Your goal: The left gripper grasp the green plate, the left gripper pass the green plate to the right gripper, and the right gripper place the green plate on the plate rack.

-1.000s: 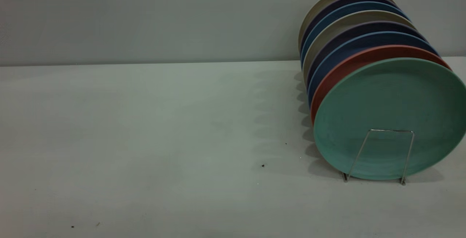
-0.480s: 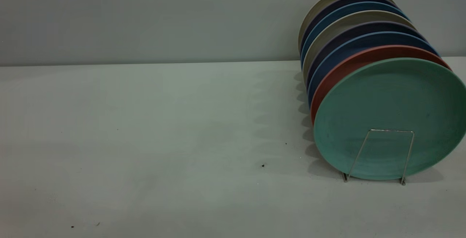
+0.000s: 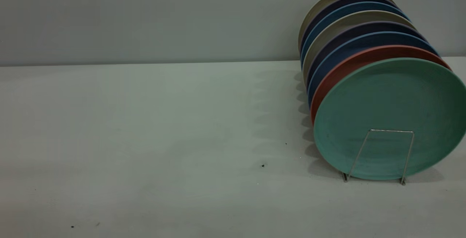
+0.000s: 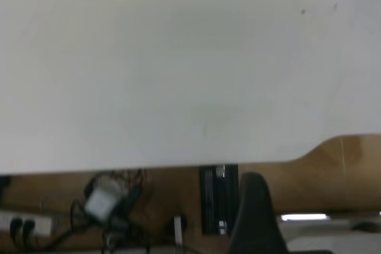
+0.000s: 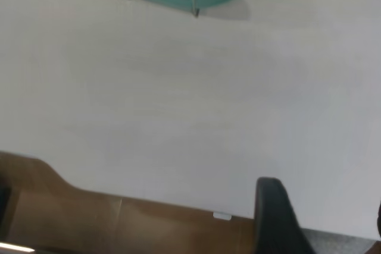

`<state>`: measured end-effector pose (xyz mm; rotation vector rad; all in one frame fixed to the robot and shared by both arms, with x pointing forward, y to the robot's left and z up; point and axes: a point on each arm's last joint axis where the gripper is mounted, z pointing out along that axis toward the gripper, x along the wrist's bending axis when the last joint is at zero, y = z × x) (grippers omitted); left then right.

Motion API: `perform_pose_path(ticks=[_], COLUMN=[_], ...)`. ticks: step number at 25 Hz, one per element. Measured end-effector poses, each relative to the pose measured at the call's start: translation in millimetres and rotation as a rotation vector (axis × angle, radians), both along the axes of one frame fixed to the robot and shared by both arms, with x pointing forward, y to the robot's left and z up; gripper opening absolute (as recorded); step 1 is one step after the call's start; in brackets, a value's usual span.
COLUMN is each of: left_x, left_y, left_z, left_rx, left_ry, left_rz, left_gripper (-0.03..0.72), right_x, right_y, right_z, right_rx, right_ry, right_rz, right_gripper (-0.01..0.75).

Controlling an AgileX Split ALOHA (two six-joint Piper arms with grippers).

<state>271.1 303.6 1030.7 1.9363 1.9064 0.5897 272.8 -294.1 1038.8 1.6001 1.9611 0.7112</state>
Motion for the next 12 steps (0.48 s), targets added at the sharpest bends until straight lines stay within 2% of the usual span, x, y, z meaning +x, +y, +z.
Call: perform_pose_path(ticks=[8, 12], left_x=[-31, -43], left_y=[-2, -3], left_z=[4, 3], left_rx=[0.010, 0.014], left_ry=[-0.231, -0.307], left_rz=[-0.035, -0.035], left_gripper=[0.568, 0.568], right_x=[-2, -14], right_y=[0, -1], right_z=[0, 2], right_rx=[0.000, 0.008], right_ry=[-0.008, -0.093], right_rz=[0.000, 0.000], right_gripper=[0.423, 0.423])
